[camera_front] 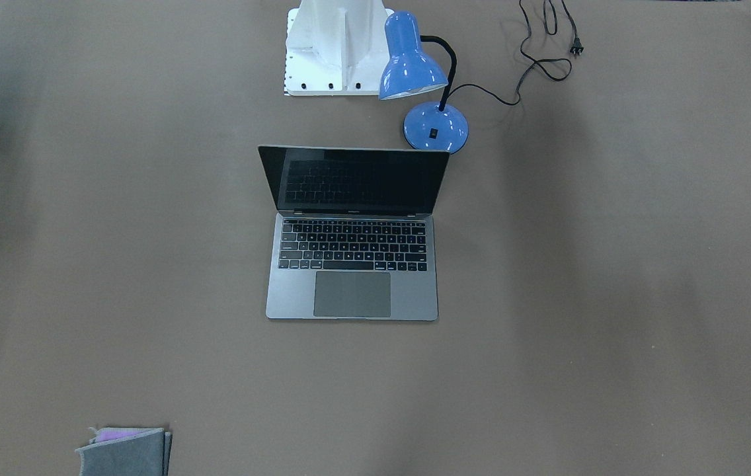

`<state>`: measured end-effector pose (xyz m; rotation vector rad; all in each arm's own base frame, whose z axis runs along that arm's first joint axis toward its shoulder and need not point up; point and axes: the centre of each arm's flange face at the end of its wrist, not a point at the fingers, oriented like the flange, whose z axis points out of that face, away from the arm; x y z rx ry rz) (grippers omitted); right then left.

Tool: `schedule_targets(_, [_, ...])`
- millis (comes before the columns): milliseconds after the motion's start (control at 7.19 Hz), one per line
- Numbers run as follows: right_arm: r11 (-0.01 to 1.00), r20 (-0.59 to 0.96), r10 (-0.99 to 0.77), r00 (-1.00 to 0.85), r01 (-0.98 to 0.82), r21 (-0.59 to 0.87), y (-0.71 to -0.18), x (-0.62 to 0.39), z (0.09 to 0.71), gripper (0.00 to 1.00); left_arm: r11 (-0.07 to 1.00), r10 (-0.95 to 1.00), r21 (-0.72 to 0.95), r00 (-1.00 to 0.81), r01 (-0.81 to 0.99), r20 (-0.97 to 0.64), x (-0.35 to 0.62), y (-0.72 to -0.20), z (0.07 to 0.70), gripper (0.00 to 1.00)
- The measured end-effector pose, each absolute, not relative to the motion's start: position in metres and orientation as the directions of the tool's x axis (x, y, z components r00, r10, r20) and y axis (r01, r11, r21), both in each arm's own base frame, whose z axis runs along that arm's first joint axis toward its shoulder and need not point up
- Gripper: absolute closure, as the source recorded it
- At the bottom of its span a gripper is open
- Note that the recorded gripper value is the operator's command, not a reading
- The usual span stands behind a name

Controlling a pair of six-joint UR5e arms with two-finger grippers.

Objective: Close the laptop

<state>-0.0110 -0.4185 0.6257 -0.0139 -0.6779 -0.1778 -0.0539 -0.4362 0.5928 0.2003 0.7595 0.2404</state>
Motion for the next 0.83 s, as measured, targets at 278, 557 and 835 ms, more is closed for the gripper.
schedule_targets(278, [0.982,0.613,-0.182,0.769,0.168,0.081,-0.423,-0.011,0.62,0.0,0.93,0.334,0.34,0.7,-0.137,-0.631,-0.054,-0.445,0.579,0.01])
schedule_targets(557, [0.965,0.603,-0.255,0.756,0.16,0.208,-0.434,-0.013,0.607,0.0,0.849,0.445,0.512,0.703,-0.133,-0.555,-0.054,-0.465,0.554,0.01])
schedule_targets(835, [0.945,0.604,-0.283,0.745,0.107,0.31,-0.453,-0.017,0.576,0.01,0.802,0.461,0.593,0.71,-0.076,-0.532,-0.053,-0.505,0.532,0.01])
